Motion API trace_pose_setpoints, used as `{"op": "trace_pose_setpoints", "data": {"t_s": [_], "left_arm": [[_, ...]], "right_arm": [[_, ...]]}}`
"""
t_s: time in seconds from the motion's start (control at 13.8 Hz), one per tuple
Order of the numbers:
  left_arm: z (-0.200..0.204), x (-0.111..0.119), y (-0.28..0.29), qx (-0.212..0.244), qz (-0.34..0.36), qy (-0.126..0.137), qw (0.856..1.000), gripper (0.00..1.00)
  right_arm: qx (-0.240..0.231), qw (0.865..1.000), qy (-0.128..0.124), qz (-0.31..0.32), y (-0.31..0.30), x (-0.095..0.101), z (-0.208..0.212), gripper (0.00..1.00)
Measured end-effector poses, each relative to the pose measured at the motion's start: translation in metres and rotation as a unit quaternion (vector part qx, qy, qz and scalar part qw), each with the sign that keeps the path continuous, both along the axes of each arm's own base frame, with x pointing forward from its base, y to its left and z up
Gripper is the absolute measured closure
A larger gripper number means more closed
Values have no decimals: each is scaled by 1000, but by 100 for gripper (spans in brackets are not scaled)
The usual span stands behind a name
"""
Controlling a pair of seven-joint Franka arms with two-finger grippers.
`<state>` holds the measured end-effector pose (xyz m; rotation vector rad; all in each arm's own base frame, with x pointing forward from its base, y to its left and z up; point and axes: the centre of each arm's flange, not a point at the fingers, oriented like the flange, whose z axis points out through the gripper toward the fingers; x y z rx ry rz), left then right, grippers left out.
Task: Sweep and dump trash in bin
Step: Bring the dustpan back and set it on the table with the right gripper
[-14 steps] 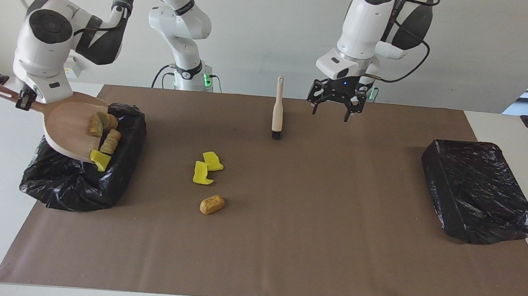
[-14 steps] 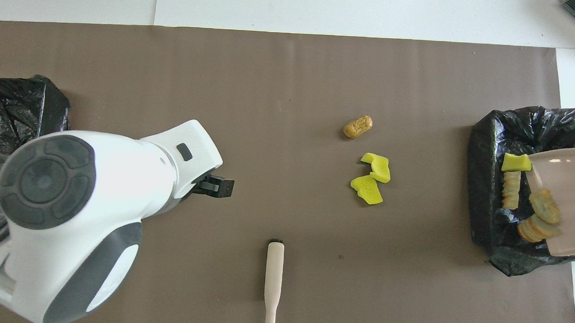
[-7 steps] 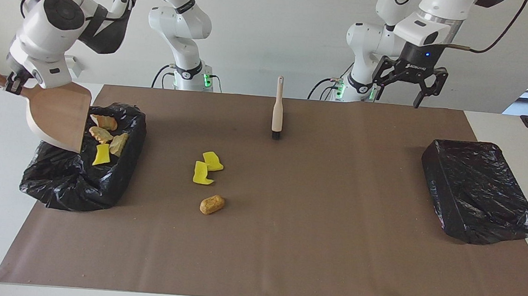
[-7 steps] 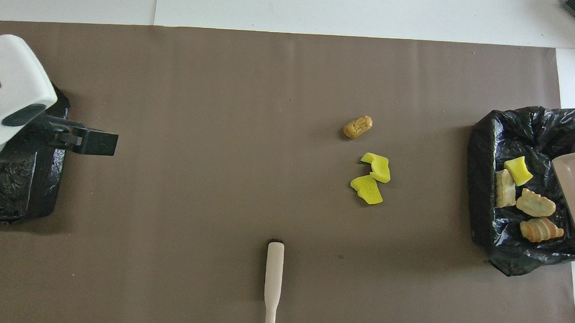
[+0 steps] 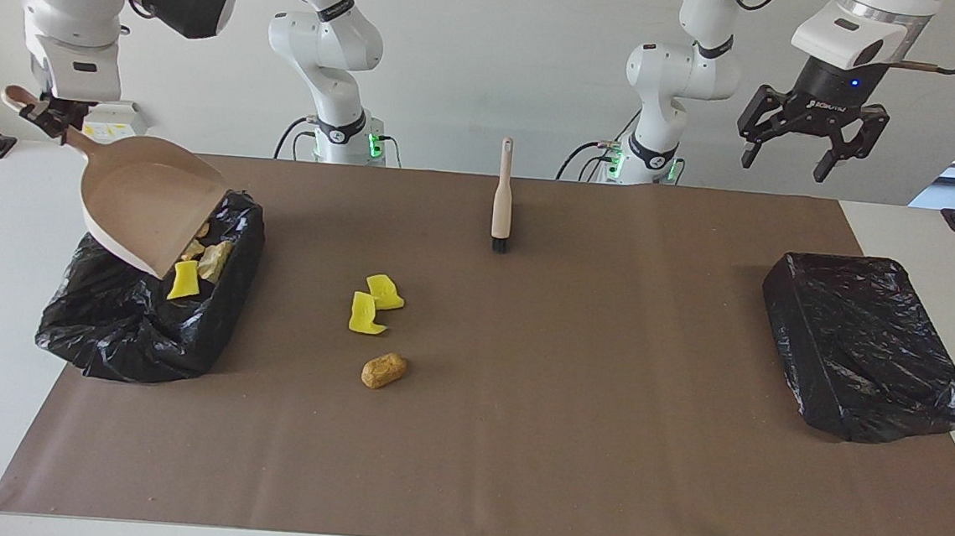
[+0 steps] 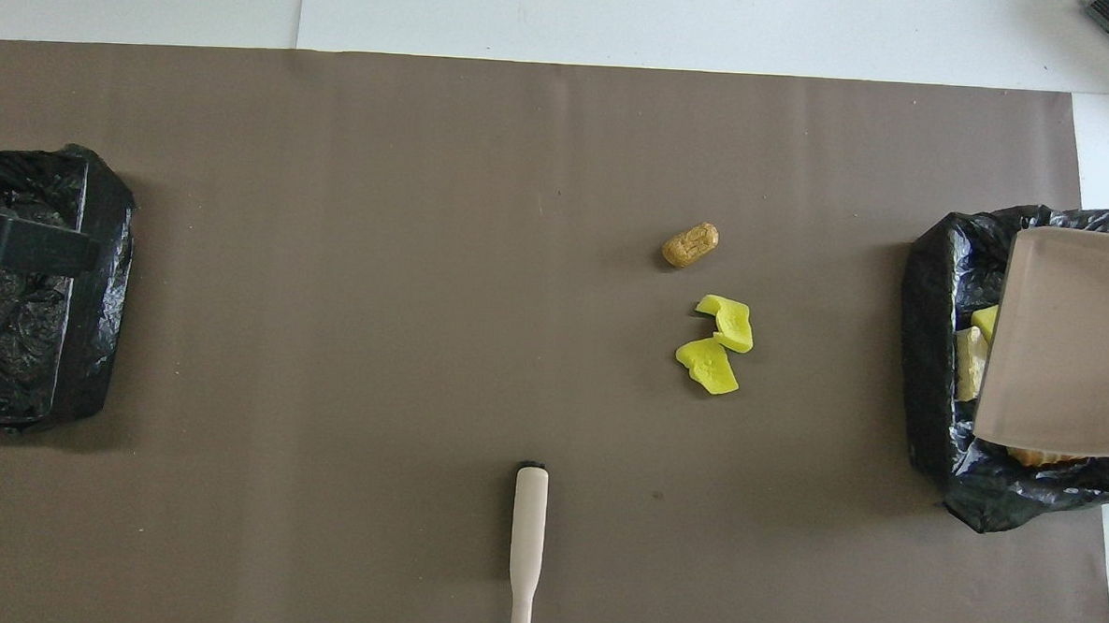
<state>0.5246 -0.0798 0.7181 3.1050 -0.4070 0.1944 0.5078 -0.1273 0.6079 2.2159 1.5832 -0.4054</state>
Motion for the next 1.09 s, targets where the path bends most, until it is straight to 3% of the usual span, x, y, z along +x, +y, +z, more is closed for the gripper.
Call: {"op": "trace_pose_setpoints", "data": {"t_s": [0.22, 0.51, 0.58, 0.87, 1.09], "left_arm": [[6, 1, 28, 1, 14, -3, 1000, 0], [10, -6, 39, 2, 21, 2, 1000, 0], [10, -7, 38, 2, 21, 4, 1000, 0], [10, -9, 38, 2, 20, 8, 1000, 0], [9, -10, 37, 3, 19, 12, 1000, 0]], "right_arm": [[51, 990, -73, -107, 84, 12, -10, 69], [105, 952, -118, -263, 197, 28, -57, 69], [121, 937, -126, -302, 228, 35, -76, 69], [183, 855, -147, -462, 345, 52, -159, 69], [206, 797, -150, -547, 415, 44, -188, 69]]}}
